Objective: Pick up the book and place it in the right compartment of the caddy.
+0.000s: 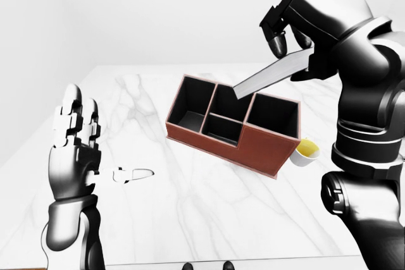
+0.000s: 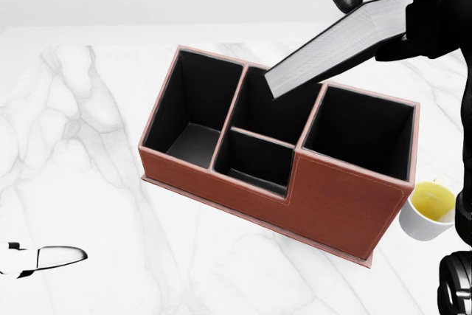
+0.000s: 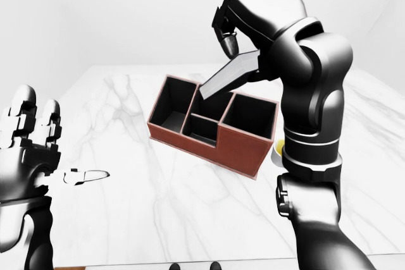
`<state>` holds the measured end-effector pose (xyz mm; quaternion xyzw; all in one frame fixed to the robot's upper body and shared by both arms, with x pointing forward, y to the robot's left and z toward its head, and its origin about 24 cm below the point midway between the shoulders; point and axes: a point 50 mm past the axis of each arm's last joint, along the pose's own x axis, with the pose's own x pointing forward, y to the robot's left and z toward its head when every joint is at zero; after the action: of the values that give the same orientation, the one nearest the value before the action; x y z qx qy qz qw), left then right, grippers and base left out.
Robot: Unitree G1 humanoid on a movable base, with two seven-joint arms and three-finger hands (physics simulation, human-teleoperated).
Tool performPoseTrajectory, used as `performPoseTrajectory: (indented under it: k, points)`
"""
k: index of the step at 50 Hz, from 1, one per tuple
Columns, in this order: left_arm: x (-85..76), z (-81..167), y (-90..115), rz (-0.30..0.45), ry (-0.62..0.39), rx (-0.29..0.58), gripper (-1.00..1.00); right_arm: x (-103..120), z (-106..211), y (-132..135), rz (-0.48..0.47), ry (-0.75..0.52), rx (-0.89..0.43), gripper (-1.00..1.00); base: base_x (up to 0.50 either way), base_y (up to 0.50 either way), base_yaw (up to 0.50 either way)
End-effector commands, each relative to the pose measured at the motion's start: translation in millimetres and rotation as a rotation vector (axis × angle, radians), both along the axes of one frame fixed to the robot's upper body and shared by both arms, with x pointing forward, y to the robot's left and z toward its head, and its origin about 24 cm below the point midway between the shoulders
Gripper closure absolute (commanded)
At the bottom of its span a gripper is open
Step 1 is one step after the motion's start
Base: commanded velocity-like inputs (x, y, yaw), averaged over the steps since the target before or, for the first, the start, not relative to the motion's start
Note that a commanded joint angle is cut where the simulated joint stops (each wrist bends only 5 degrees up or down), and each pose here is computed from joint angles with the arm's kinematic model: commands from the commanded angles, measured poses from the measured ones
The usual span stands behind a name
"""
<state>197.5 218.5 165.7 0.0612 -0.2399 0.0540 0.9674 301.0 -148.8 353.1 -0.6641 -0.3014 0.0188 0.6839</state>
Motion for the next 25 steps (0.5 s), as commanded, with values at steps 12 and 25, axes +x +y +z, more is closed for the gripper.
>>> performPoseTrajectory:
  k: [12, 25]
  points:
    - [2.6, -6, 2, 0.005, 0.026, -0.009, -1.00, 26, -14, -16, -0.121, 0.115, -0.003, 1.00, 0.00, 0.00, 0.00]
    - [4.8, -8, 1, 0.004, 0.038, -0.014, -1.00, 33, -15, -21, -0.173, 0.140, -0.022, 1.00, 0.00, 0.00, 0.00]
